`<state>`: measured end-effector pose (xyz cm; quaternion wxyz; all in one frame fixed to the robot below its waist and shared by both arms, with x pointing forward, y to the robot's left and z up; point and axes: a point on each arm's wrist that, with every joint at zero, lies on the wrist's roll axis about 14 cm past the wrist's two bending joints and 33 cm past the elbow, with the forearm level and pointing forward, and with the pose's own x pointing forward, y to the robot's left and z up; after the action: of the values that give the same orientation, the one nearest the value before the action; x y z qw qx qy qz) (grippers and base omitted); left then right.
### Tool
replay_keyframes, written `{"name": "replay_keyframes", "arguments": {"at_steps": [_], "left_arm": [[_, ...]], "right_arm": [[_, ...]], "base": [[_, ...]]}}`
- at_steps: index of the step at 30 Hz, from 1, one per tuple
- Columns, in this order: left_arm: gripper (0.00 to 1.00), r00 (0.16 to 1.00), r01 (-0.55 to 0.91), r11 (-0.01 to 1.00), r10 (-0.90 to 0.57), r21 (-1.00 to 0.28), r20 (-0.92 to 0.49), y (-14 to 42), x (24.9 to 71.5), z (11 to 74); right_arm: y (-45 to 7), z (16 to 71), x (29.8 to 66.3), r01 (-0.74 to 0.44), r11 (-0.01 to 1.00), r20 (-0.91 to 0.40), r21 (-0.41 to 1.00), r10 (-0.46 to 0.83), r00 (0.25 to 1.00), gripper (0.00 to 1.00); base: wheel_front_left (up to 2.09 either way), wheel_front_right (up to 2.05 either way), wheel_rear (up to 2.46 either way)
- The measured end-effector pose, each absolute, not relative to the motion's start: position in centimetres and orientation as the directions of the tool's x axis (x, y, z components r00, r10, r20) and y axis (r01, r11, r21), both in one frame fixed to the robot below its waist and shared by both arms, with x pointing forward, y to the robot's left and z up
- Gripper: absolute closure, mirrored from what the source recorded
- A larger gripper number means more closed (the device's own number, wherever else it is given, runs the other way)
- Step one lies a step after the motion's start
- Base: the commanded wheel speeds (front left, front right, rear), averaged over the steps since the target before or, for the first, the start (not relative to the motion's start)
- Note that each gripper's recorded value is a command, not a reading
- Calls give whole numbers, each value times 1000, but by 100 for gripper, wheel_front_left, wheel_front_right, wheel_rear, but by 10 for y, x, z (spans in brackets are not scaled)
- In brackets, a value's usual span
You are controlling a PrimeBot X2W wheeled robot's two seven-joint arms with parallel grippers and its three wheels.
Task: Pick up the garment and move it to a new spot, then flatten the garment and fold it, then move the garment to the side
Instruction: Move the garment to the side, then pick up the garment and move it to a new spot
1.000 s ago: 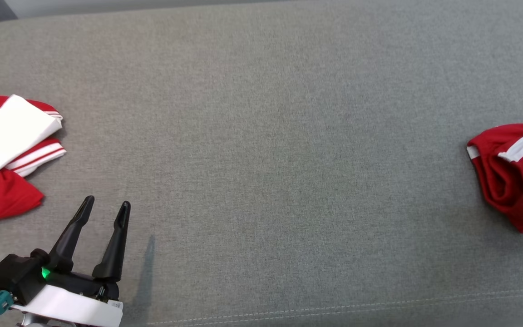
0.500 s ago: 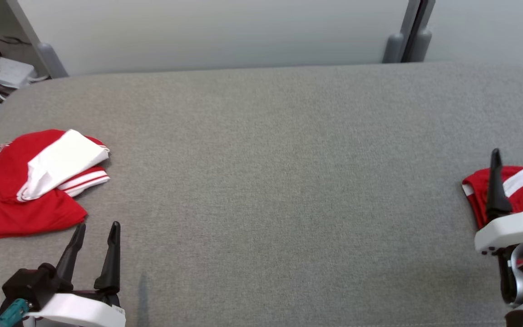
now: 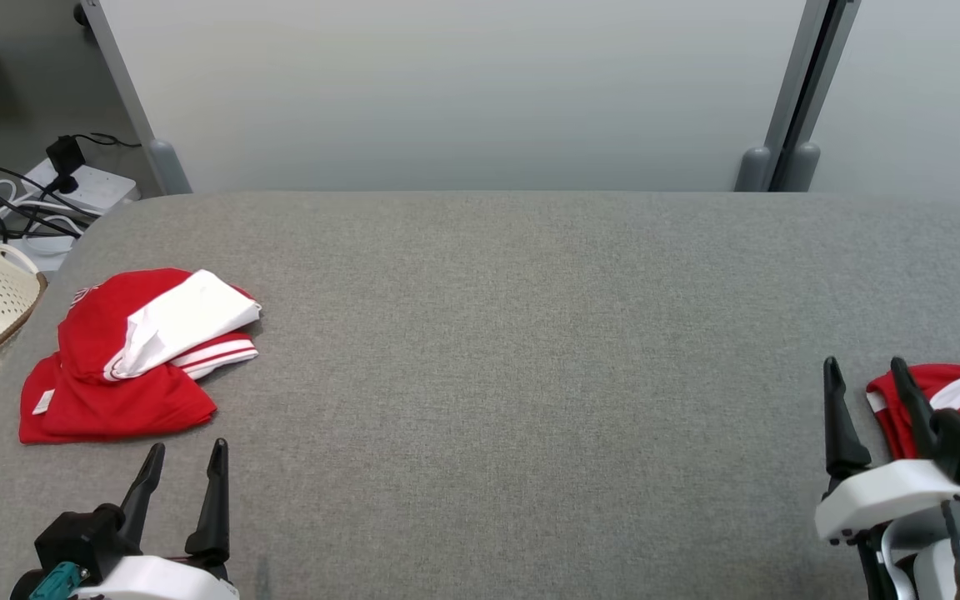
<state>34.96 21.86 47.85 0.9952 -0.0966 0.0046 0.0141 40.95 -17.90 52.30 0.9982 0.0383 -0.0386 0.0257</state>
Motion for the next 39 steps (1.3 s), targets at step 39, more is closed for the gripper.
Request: {"name": "replay_keyframes", "arguments": {"at_steps": [39], "left_arm": [[0,829,-559,807,545,-191,-125,361,198,444]], "right_arm": [[48,501,437,-593,799,18,98,594,804,0]], "base": [[0,0,0]]}}
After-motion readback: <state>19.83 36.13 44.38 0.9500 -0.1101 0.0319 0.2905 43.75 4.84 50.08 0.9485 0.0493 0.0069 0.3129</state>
